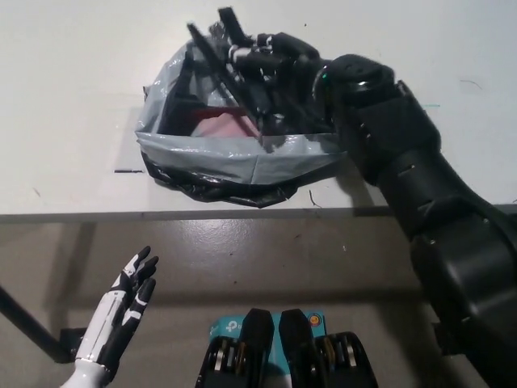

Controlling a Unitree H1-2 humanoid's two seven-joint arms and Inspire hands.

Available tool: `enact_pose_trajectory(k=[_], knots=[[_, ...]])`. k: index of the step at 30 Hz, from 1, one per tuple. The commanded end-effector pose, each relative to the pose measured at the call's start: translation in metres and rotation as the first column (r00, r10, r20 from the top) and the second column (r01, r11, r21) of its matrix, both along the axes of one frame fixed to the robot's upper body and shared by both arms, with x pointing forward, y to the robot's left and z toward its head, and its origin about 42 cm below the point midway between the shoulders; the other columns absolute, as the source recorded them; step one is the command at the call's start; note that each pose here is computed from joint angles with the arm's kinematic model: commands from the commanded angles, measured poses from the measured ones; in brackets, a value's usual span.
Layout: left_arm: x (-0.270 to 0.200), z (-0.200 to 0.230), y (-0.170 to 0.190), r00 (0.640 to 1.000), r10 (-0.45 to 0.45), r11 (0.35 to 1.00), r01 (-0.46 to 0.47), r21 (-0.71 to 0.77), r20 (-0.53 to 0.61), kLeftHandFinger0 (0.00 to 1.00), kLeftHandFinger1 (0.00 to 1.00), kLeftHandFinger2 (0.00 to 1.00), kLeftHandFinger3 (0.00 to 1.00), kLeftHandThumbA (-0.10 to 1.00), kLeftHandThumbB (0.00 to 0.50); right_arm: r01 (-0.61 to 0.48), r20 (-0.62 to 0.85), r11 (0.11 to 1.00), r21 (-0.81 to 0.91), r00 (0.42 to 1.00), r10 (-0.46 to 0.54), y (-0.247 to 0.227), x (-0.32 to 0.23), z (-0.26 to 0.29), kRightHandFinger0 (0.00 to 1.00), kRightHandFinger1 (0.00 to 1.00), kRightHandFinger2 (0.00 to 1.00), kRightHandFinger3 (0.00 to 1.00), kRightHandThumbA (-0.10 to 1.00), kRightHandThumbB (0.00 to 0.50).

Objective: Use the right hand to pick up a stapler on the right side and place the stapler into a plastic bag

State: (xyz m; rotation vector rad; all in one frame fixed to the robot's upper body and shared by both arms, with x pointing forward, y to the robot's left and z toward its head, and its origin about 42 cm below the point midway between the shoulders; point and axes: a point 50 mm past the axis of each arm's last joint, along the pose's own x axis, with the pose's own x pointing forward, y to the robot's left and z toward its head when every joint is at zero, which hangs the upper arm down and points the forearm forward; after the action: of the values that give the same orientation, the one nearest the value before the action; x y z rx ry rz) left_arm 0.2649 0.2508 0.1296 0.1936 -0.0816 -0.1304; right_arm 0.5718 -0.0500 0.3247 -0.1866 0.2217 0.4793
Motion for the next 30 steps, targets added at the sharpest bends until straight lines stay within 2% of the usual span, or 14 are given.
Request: enact_pose_trajectory(k=[1, 5, 7, 9, 12, 16, 19, 21, 22, 24, 26, 27, 29, 30], knots=[[0.004, 0.019, -0.001, 0.997, -0.057, 0.998, 0.054, 0.041, 0.057, 1.0, 1.0, 1.0, 1.0, 0.91, 0.008, 0.087, 0.533, 0.924, -0.373, 0.835, 0.137, 0.021, 0.003, 0.084, 0.09, 0.36, 0.54, 0.21, 0.52, 0.309], [0.007, 0.021, -0.002, 0.996, -0.07, 0.996, 0.066, 0.062, 0.061, 1.0, 1.0, 1.0, 1.0, 0.92, 0.014, 0.143, 0.619, 0.87, -0.472, 0.756, 0.212, 0.016, 0.003, 0.088, 0.08, 0.32, 0.48, 0.22, 0.55, 0.285], [0.008, 0.021, -0.002, 0.996, -0.071, 0.995, 0.067, 0.067, 0.061, 1.0, 1.0, 1.0, 1.0, 0.92, 0.014, 0.155, 0.631, 0.858, -0.489, 0.743, 0.225, 0.015, 0.003, 0.088, 0.06, 0.3, 0.46, 0.21, 0.55, 0.285], [0.008, 0.023, -0.003, 0.995, -0.081, 0.994, 0.076, 0.078, 0.064, 1.0, 1.0, 1.0, 1.0, 0.92, 0.001, 0.242, 0.707, 0.797, -0.553, 0.642, 0.297, 0.015, 0.002, 0.091, 0.03, 0.17, 0.31, 0.12, 0.55, 0.292], [0.007, 0.022, -0.004, 0.994, -0.08, 0.992, 0.073, 0.099, 0.068, 1.0, 1.0, 1.0, 1.0, 0.94, 0.009, 0.279, 0.743, 0.774, -0.568, 0.578, 0.337, 0.014, 0.0, 0.09, 0.0, 0.12, 0.27, 0.06, 0.51, 0.288], [0.007, 0.022, -0.005, 0.993, -0.092, 0.991, 0.085, 0.103, 0.07, 1.0, 1.0, 1.0, 1.0, 0.94, 0.006, 0.354, 0.792, 0.739, -0.573, 0.472, 0.387, 0.011, -0.002, 0.086, 0.0, 0.12, 0.33, 0.18, 0.5, 0.304], [0.008, 0.023, -0.005, 0.992, -0.1, 0.99, 0.091, 0.111, 0.072, 1.0, 1.0, 1.0, 1.0, 0.94, 0.005, 0.377, 0.801, 0.728, -0.572, 0.446, 0.399, 0.009, -0.003, 0.087, 0.0, 0.16, 0.41, 0.34, 0.54, 0.298], [0.009, 0.024, -0.005, 0.992, -0.107, 0.989, 0.099, 0.112, 0.073, 1.0, 1.0, 1.0, 1.0, 0.94, 0.007, 0.423, 0.823, 0.713, -0.56, 0.381, 0.421, 0.009, -0.005, 0.085, 0.0, 0.14, 0.4, 0.37, 0.56, 0.309], [0.009, 0.025, -0.006, 0.991, -0.108, 0.989, 0.1, 0.114, 0.073, 1.0, 1.0, 1.0, 1.0, 0.93, 0.008, 0.428, 0.826, 0.712, -0.557, 0.375, 0.421, 0.008, -0.005, 0.085, 0.0, 0.13, 0.39, 0.4, 0.56, 0.311], [0.011, 0.025, -0.006, 0.991, -0.111, 0.987, 0.102, 0.125, 0.071, 1.0, 1.0, 1.0, 1.0, 0.93, 0.01, 0.434, 0.833, 0.715, -0.548, 0.363, 0.418, 0.008, -0.006, 0.082, 0.0, 0.05, 0.3, 0.35, 0.55, 0.309], [0.012, 0.026, -0.006, 0.991, -0.117, 0.986, 0.107, 0.129, 0.071, 1.0, 1.0, 1.0, 1.0, 0.93, 0.009, 0.429, 0.839, 0.725, -0.539, 0.356, 0.412, 0.008, -0.006, 0.081, 0.0, 0.0, 0.22, 0.24, 0.53, 0.307], [0.012, 0.026, -0.007, 0.99, -0.121, 0.985, 0.111, 0.133, 0.071, 1.0, 1.0, 1.0, 1.0, 0.94, 0.007, 0.416, 0.841, 0.737, -0.532, 0.36, 0.403, 0.008, -0.007, 0.078, 0.0, 0.0, 0.2, 0.14, 0.55, 0.314], [0.014, 0.027, -0.008, 0.989, -0.132, 0.983, 0.121, 0.135, 0.074, 1.0, 1.0, 1.0, 1.0, 0.94, 0.0, 0.386, 0.84, 0.759, -0.523, 0.383, 0.384, 0.007, -0.007, 0.074, 0.0, 0.01, 0.23, 0.11, 0.56, 0.3], [0.014, 0.028, -0.008, 0.988, -0.134, 0.983, 0.124, 0.134, 0.072, 1.0, 1.0, 1.0, 1.0, 0.94, 0.0, 0.376, 0.84, 0.767, -0.52, 0.388, 0.379, 0.008, -0.008, 0.072, 0.0, 0.06, 0.31, 0.14, 0.56, 0.297]])
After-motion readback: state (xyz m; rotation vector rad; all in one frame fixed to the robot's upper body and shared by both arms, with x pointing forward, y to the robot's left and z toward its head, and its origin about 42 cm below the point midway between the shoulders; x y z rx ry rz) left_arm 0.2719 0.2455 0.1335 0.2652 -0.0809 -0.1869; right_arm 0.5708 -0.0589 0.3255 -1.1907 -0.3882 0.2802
